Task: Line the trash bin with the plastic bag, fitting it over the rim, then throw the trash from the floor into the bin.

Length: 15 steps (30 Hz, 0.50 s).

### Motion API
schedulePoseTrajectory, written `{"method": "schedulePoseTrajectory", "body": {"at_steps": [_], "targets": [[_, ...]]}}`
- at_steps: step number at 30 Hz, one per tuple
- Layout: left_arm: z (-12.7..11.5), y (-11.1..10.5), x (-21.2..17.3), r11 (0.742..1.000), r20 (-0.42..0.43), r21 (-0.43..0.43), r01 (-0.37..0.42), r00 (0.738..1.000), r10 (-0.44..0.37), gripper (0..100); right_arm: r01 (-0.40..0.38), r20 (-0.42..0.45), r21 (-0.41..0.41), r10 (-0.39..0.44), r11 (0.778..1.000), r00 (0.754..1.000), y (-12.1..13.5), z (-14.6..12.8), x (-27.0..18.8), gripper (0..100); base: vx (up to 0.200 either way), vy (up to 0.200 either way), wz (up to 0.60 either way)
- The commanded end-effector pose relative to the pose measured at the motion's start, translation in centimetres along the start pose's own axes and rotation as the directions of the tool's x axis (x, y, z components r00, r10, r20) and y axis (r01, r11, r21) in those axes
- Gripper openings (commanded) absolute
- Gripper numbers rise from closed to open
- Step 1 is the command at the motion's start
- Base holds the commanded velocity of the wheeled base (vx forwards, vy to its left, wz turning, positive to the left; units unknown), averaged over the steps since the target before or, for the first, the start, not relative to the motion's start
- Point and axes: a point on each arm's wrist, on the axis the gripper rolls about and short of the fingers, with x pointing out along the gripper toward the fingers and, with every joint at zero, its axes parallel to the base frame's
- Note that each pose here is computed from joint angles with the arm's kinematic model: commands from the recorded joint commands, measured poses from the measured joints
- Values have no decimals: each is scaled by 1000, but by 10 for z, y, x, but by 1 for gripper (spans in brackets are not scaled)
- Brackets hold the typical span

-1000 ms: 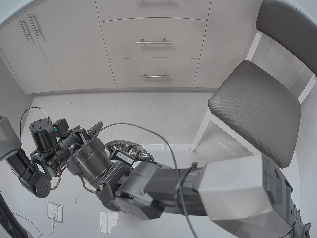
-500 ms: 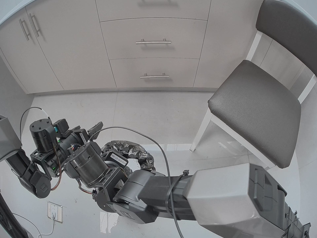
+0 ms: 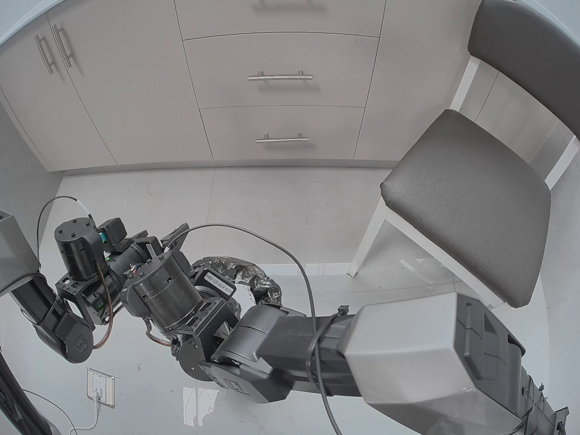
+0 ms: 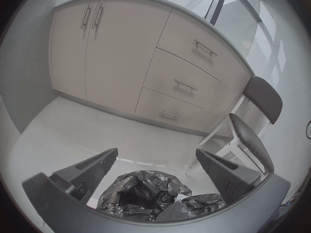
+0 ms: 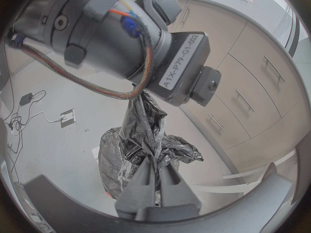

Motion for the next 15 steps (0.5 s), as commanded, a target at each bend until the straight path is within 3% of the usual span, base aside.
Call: {"method": "schedulePoseTrajectory", "body": {"at_steps": [1,15], "targets": [[0,0,0,1000,-1,-1,-1,1000,1,100,3,2,3,-3,1000,1000,0,0,1,0,0,0,0],[-1,0,0,1000,-3,1,0,1000,0,100,19,22,30,-20,999,1000,-4,2,4,0,0,0,0]]}}
